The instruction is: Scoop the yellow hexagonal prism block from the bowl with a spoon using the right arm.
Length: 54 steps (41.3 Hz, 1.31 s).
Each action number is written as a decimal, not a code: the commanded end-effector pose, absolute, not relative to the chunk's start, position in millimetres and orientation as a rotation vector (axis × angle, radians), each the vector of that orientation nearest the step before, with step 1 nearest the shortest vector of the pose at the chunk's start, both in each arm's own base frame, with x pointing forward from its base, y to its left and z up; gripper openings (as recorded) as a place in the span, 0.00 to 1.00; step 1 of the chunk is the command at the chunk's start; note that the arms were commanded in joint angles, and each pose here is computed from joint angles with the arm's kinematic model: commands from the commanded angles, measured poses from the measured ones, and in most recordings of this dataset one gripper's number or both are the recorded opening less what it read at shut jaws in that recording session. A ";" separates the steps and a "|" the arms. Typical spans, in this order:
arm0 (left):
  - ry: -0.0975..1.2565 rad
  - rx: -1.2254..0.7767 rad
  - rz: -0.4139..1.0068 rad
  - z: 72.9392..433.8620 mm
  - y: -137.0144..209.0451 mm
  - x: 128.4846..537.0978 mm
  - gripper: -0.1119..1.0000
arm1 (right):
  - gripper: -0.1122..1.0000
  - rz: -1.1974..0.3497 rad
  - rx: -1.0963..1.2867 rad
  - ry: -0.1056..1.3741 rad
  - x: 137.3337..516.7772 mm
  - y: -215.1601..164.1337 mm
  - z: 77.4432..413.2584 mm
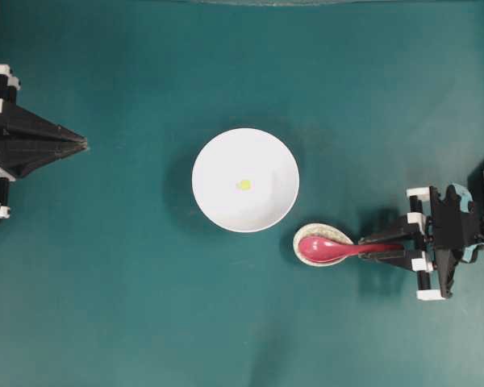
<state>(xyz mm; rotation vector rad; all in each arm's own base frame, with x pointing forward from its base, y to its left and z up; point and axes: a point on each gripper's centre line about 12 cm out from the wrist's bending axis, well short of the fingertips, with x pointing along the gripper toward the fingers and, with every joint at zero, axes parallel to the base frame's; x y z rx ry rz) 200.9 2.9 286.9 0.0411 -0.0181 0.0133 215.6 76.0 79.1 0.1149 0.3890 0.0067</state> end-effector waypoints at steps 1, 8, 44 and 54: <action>-0.046 0.041 0.015 298.1 3.2 203.8 0.17 | 0.32 0.006 0.124 0.372 217.6 76.6 82.6; -0.044 0.040 0.015 297.8 3.3 204.1 0.17 | 0.32 0.006 0.126 0.369 218.5 77.2 83.1; -0.046 0.040 0.015 298.1 3.3 203.8 0.17 | 0.32 -0.020 0.155 0.395 218.6 73.0 83.0; -0.044 0.040 0.015 297.9 3.3 203.8 0.17 | 0.35 -0.036 0.160 0.396 218.6 71.3 82.9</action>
